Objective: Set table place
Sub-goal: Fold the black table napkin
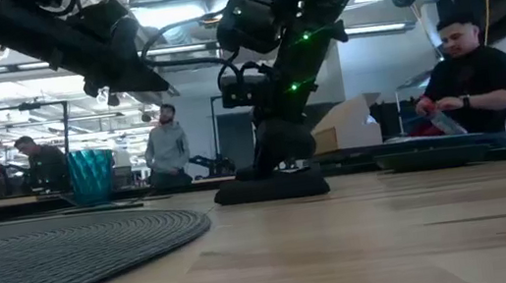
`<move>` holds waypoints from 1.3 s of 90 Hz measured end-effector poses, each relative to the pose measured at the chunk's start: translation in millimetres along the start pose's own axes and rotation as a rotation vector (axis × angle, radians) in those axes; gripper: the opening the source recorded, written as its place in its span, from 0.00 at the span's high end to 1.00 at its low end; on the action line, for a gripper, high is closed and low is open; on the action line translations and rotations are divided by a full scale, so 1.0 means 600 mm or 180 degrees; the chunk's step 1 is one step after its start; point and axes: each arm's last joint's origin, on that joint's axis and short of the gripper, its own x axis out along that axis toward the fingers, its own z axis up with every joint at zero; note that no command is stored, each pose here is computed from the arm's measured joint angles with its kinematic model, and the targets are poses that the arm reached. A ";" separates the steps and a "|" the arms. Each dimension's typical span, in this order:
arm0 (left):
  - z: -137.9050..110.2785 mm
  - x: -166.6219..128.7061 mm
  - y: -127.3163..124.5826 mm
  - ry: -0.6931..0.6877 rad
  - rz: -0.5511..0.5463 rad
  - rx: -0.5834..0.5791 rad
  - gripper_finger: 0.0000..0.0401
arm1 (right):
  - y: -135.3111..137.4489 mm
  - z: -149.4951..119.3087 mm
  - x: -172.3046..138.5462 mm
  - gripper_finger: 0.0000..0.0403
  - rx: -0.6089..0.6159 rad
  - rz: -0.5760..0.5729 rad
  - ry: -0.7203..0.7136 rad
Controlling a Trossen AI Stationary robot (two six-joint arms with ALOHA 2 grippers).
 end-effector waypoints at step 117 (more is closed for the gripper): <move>-0.004 0.000 0.001 0.0068 0.0016 0.0053 1.00 | -0.028 0.025 -0.013 0.99 0.0375 -0.0448 0.0234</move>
